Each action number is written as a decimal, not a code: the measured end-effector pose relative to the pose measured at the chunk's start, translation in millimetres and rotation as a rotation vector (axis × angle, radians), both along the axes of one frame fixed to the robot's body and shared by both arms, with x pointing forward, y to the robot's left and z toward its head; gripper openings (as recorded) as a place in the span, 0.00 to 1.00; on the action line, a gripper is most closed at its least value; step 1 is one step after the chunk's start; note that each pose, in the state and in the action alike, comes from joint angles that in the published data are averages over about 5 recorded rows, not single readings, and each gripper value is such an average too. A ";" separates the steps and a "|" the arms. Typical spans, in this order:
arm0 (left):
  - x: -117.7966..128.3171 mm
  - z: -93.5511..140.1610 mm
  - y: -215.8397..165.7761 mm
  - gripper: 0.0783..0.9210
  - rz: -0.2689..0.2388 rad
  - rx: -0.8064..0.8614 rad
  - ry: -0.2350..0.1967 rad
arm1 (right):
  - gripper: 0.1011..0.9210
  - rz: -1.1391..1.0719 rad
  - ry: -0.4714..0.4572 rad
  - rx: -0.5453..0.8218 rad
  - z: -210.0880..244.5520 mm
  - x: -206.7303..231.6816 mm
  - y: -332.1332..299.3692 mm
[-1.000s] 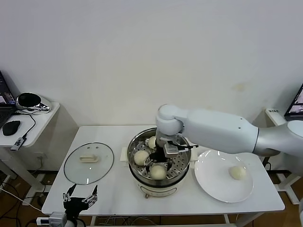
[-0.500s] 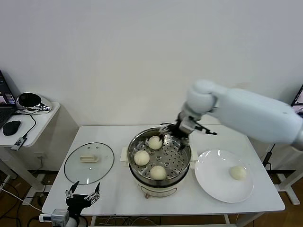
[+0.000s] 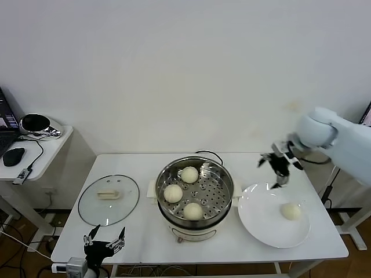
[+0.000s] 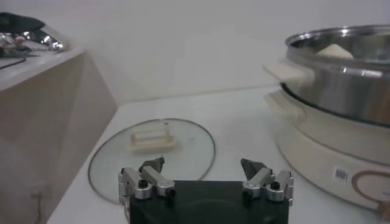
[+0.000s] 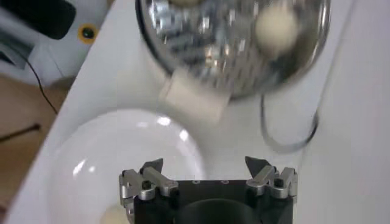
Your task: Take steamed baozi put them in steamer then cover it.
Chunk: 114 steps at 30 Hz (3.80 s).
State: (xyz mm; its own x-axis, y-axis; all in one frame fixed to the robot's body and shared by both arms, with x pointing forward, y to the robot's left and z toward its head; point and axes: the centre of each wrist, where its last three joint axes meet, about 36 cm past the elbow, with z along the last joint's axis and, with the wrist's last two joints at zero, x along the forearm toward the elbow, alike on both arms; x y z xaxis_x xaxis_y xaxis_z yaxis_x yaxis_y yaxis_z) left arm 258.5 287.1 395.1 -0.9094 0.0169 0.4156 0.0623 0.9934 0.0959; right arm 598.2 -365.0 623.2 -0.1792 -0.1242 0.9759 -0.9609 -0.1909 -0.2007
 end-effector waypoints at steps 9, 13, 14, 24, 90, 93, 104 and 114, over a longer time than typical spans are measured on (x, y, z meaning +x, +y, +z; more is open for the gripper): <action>-2.8 -3.5 -3.2 0.88 0.000 -0.002 0.013 | 0.88 -0.129 0.060 -0.045 -61.8 -13.4 -37.4; -3.7 -4.6 -2.7 0.88 0.005 0.001 0.017 | 0.88 -0.160 0.073 -0.067 -85.5 -16.6 -47.5; -3.9 -4.8 -2.5 0.88 0.005 0.002 0.018 | 0.88 -0.167 0.075 -0.071 -90.8 -17.1 -49.6; -3.4 -9.3 -3.0 0.88 0.007 0.005 0.029 | 0.88 -0.204 0.074 -0.094 -128.7 -16.7 -64.1; 5.5 -10.6 -2.7 0.88 0.004 0.013 0.016 | 0.65 -0.221 0.007 -0.033 -84.7 21.3 -41.5; 5.7 -8.9 -1.4 0.88 0.006 0.018 0.010 | 0.64 -0.203 -0.006 -0.009 -63.0 30.7 -24.2; 7.0 -3.5 4.7 0.88 0.019 0.044 -0.019 | 0.64 -0.093 -0.030 0.097 26.7 58.0 78.9; 8.5 6.3 5.1 0.88 0.033 0.046 -0.051 | 0.64 -0.024 0.007 0.111 60.0 68.4 176.2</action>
